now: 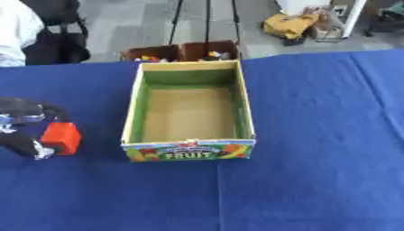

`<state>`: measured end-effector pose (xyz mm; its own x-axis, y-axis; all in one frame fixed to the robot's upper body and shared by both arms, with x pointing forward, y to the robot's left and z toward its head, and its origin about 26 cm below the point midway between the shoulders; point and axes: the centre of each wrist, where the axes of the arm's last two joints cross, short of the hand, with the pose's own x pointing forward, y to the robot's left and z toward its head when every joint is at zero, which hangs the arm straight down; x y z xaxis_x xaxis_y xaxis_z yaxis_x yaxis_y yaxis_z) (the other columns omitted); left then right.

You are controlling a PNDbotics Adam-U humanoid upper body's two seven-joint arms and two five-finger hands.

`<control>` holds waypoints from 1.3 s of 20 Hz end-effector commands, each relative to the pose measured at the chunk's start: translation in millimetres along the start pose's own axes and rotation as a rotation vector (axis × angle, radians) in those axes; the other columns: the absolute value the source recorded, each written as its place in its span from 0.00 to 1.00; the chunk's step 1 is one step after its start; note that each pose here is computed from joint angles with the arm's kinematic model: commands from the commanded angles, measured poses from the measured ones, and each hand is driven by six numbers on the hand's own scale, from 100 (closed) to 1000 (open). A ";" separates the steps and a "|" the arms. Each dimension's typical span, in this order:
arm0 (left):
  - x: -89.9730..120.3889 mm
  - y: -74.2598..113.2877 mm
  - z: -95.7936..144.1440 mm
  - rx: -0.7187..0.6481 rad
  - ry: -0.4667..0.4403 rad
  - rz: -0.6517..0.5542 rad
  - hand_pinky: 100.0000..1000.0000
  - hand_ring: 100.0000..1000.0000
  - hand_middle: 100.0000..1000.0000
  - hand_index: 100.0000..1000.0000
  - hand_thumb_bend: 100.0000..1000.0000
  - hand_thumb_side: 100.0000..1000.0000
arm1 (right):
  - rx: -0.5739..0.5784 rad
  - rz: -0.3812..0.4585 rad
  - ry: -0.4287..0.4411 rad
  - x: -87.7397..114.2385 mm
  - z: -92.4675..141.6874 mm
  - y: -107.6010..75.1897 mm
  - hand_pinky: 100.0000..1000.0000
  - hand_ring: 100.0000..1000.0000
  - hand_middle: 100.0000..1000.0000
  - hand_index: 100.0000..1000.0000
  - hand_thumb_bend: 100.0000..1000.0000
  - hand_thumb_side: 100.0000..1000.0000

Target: Pick up objects on the table and place them in the box.

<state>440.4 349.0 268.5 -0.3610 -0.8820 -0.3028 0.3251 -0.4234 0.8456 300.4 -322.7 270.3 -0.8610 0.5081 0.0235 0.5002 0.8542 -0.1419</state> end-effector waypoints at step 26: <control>-11.2 9.4 6.3 0.154 -0.028 0.003 0.29 0.45 0.52 0.70 0.00 0.28 | 0.004 0.010 -0.011 3.7 -5.6 -4.0 0.58 0.72 0.44 0.65 0.00 1.00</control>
<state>444.3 353.3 268.1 -0.4037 -0.8757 -0.2647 0.2278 -0.3765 0.8980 300.4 -323.0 269.0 -0.8570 0.5137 0.0409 0.5036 0.8517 -0.1449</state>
